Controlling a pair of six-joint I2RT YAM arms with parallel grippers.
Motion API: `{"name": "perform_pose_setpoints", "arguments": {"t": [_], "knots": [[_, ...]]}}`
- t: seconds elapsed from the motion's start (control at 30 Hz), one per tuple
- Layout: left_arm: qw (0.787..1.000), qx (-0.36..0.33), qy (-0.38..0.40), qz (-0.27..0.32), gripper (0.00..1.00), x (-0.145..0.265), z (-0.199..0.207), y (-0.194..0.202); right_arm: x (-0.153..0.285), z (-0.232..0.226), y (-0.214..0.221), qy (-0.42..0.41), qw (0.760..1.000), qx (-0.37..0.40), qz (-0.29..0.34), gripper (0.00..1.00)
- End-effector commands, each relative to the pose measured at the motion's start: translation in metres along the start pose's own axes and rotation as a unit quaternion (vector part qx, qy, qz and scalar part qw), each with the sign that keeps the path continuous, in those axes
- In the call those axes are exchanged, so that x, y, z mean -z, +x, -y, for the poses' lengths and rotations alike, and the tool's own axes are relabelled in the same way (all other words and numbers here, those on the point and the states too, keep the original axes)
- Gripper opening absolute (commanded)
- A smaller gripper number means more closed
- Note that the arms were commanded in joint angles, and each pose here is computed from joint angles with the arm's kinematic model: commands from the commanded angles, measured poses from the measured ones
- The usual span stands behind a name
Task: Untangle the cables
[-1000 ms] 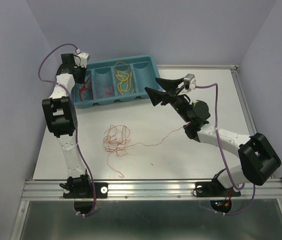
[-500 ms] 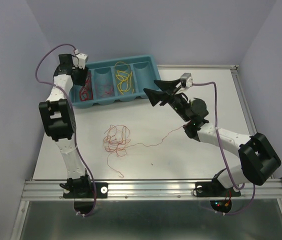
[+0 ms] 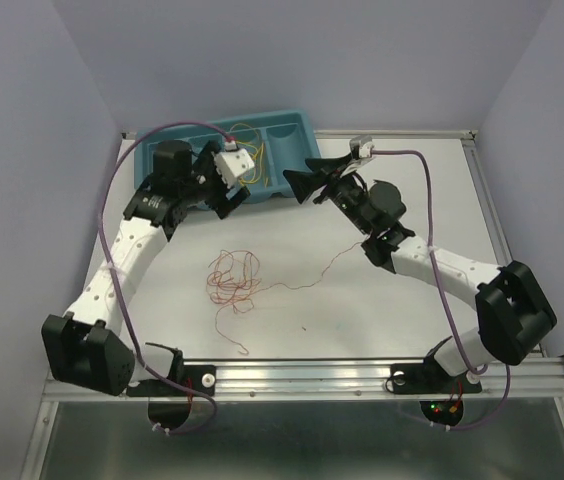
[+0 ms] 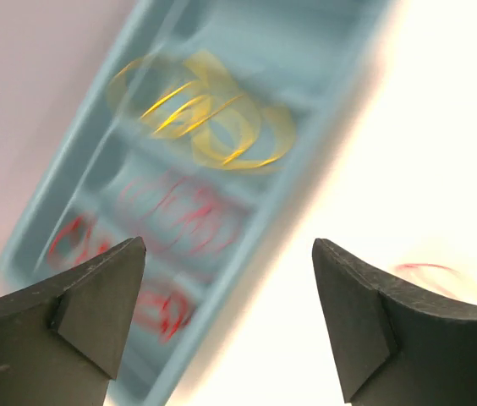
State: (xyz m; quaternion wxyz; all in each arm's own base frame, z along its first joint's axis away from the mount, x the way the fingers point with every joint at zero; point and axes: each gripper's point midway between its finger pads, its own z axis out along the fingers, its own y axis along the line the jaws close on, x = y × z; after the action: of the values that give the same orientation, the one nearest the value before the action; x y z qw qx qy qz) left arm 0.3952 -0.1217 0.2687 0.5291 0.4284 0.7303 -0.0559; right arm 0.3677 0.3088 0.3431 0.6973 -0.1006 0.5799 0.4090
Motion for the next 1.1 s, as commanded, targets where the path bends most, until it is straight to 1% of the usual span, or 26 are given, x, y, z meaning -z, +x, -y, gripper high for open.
{"name": "perform_pose_setpoints", "arguments": {"t": [0.0,0.07,0.1,0.2,0.23,0.3,0.33,0.5,0.6,0.67,0.7,0.77,0.93,1.07], "knots": [[0.986,-0.095,0.127,0.056,0.92,0.009,0.083,-0.007,-0.015,-0.006,-0.021,-0.002,1.0,-0.007,0.024,0.78],[0.979,-0.114,0.157,0.07,0.93,0.016,0.104,-0.003,-0.015,-0.005,-0.021,-0.001,1.0,-0.008,0.024,0.78],[0.972,-0.131,0.18,0.081,0.95,0.023,0.122,0.003,-0.016,-0.006,-0.022,-0.003,1.0,-0.008,0.024,0.78],[0.963,-0.156,0.199,0.095,0.95,0.033,0.141,0.011,-0.017,-0.007,-0.02,-0.007,1.0,-0.011,0.021,0.78],[0.959,-0.155,0.217,0.096,0.96,0.033,0.155,0.021,-0.018,-0.008,-0.02,-0.008,1.0,-0.01,0.021,0.78],[0.953,-0.163,0.233,0.106,0.97,0.038,0.168,0.025,-0.019,-0.008,-0.019,-0.008,1.0,-0.01,0.021,0.78],[0.949,-0.159,0.25,0.105,0.98,0.039,0.18,0.034,-0.019,-0.008,-0.02,-0.008,1.0,-0.011,0.021,0.78],[0.937,-0.152,0.3,0.098,0.98,0.037,0.215,0.05,-0.02,-0.007,-0.02,-0.006,1.0,-0.012,0.022,0.78],[0.933,-0.141,0.318,0.089,0.98,0.028,0.229,0.053,-0.021,-0.005,-0.02,-0.003,1.0,-0.012,0.023,0.78],[0.938,-0.134,0.309,0.086,0.95,0.021,0.229,0.053,-0.021,-0.006,-0.02,-0.004,1.0,-0.013,0.022,0.78],[0.942,-0.129,0.298,0.087,0.94,0.015,0.23,0.053,-0.021,-0.006,-0.019,-0.004,1.0,-0.015,0.022,0.78],[0.943,-0.126,0.295,0.091,0.94,0.012,0.232,0.052,-0.021,-0.005,-0.018,-0.003,1.0,-0.014,0.02,0.78],[0.937,-0.119,0.317,0.088,0.93,0.012,0.247,0.055,-0.02,-0.004,-0.017,0.002,1.0,-0.014,0.021,0.78],[0.924,-0.124,0.354,0.074,0.9,0.014,0.264,0.062,-0.018,-0.003,-0.017,0.004,1.0,-0.014,0.021,0.78]]}}
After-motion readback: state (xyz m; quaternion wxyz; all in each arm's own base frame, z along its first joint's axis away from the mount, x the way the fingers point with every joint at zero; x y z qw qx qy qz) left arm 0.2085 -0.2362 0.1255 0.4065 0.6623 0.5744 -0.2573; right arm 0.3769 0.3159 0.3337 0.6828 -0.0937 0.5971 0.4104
